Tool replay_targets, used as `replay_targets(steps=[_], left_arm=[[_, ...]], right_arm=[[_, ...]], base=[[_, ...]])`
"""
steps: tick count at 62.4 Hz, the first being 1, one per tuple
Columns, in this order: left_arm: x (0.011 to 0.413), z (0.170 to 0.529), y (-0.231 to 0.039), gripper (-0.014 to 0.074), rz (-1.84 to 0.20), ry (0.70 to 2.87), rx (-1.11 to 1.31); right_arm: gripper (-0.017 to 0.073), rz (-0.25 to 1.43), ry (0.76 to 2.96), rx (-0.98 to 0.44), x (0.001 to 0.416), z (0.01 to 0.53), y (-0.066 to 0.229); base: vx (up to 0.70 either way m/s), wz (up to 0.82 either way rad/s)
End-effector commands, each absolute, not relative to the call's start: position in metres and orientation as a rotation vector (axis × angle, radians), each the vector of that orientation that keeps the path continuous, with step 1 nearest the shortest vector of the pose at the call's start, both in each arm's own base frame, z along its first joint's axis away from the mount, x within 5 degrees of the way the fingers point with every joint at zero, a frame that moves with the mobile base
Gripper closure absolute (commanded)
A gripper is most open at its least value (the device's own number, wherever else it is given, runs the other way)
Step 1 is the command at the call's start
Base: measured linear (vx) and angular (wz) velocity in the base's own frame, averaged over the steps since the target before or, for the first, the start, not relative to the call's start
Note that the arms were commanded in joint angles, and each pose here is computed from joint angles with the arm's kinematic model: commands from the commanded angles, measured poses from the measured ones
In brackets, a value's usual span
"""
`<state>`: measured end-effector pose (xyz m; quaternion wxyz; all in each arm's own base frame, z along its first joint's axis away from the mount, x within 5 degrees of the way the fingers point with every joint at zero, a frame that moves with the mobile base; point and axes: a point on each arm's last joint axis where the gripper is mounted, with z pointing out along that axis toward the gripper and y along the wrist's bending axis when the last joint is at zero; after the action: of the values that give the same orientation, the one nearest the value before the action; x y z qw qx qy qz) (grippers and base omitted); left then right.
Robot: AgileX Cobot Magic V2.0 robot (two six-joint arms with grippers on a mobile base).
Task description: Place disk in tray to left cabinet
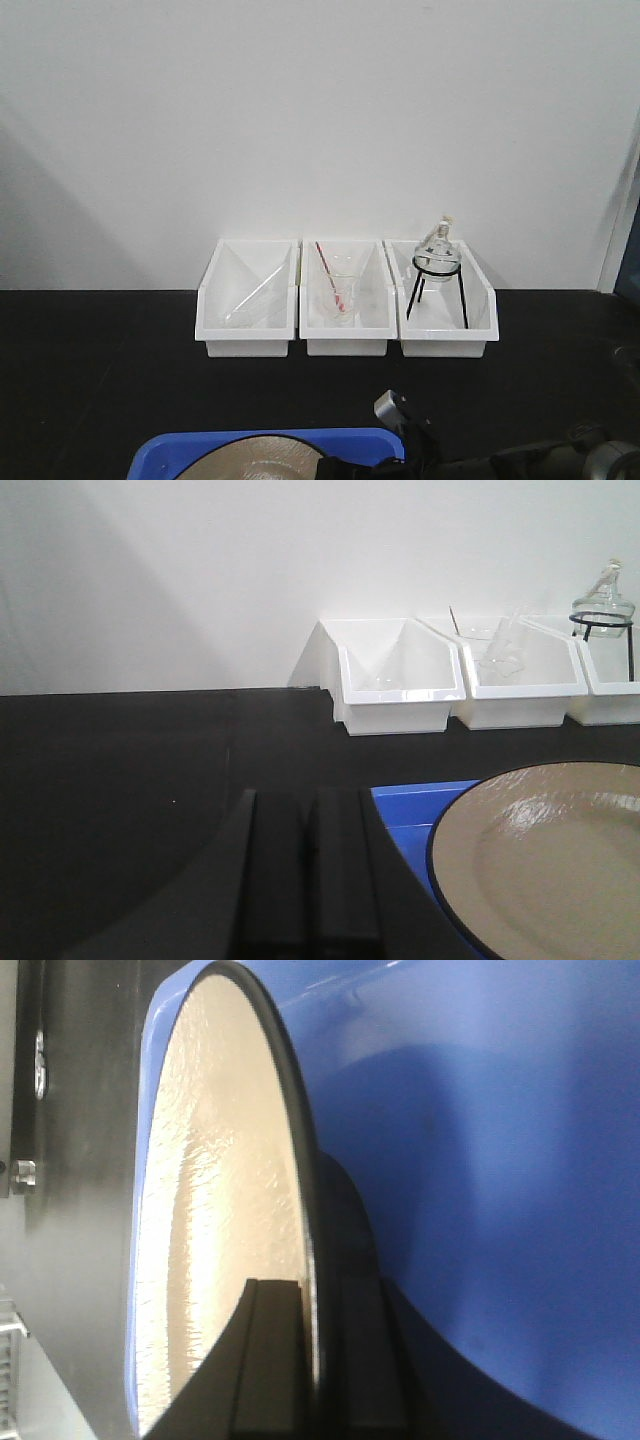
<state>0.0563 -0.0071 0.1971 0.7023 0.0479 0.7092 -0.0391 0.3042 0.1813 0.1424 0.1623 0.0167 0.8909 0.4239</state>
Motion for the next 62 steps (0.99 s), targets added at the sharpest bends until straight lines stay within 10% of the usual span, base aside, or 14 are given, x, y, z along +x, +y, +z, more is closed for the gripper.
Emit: replay_targets(steps=[1,25,62], left_arm=[[0.056,0.200,-0.007,0.0597,-0.095,1.506,0.089],[0.056,0.200,-0.007,0.0597,-0.095,1.506,0.089],[0.056,0.200,-0.007,0.0597,-0.095,1.506,0.089]], right_arm=[[0.0496,1.262,2.410,0.018,0.312,0.169,0.185],[0.0204,0.919,2.396,-0.118,0.321,0.164,0.169],[0.0190,0.215,2.036,-0.248,0.308,0.274,0.115]], base=[[0.00,0.00],[0.00,0.00],[0.00,0.00]])
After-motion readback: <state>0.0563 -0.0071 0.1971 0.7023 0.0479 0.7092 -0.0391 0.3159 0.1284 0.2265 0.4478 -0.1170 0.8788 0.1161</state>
